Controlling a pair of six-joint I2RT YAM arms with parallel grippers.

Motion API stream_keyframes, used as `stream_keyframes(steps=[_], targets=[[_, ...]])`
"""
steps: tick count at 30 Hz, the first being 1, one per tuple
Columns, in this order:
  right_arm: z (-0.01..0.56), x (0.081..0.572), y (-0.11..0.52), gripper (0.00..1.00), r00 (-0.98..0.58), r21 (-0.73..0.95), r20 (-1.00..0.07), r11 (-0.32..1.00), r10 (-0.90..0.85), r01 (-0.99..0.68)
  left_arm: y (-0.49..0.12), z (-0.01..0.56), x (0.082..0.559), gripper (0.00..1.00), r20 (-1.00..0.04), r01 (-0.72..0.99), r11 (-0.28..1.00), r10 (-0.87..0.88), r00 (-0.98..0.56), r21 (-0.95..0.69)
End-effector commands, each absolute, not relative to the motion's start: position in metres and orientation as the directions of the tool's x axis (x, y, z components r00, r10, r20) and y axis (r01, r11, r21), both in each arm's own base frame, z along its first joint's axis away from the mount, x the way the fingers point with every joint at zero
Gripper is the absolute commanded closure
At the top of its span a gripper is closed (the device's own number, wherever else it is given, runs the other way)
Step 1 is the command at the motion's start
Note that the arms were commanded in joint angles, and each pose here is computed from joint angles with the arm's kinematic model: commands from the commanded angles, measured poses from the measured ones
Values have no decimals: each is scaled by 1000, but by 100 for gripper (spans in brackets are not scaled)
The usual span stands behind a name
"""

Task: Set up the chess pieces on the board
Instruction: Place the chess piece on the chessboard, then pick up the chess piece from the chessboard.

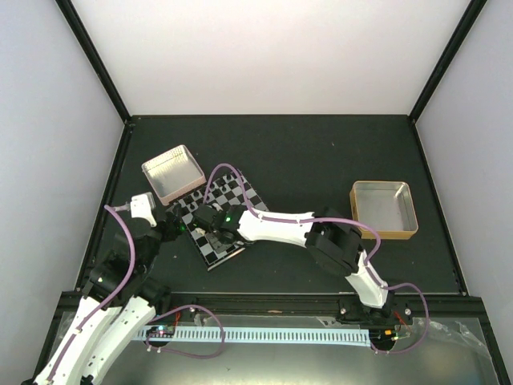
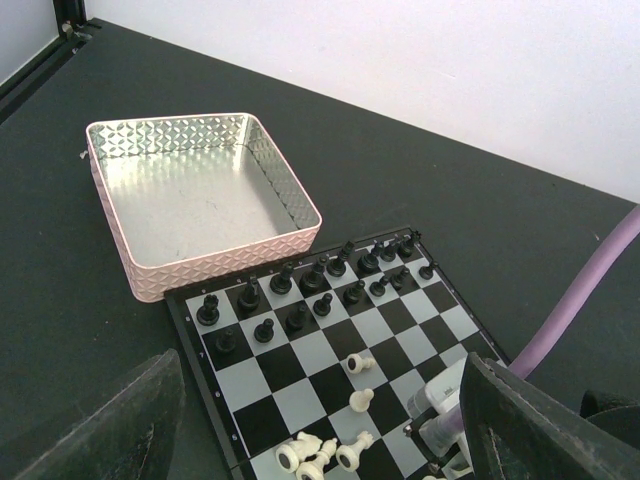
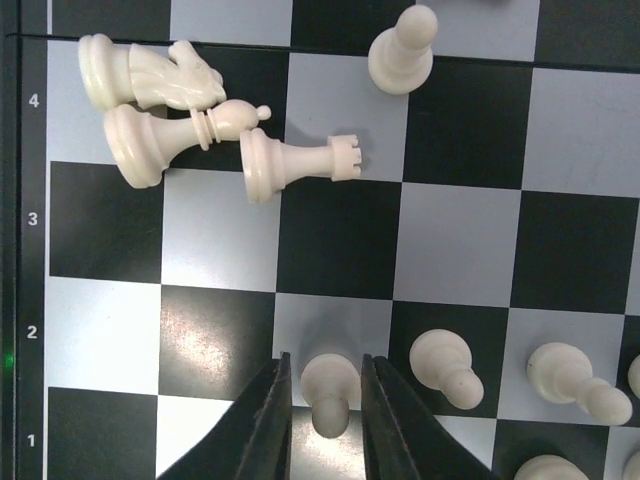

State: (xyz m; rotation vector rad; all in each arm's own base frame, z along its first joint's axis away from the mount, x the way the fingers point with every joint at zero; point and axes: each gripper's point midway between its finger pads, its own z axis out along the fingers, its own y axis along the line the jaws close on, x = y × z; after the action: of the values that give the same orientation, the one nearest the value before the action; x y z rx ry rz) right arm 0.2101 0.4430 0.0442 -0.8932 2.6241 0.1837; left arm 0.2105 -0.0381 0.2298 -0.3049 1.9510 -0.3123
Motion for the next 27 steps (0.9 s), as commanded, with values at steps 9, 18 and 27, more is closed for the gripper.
stream_keyframes(steps=[9, 18, 27], targets=[[123, 221, 451, 73, -716, 125, -562, 813, -414, -569, -38, 225, 213, 23, -846, -87, 934, -352, -401, -347], [162, 236, 412, 72, -734, 280, -649, 834, -200, -475, -97, 200, 225, 24, -788, 136, 906, -265, -556, -401], [159, 238, 361, 71, -749, 314, -648, 850, -135, -424, -137, 150, 257, 27, -653, 163, 910, -141, -745, -382]])
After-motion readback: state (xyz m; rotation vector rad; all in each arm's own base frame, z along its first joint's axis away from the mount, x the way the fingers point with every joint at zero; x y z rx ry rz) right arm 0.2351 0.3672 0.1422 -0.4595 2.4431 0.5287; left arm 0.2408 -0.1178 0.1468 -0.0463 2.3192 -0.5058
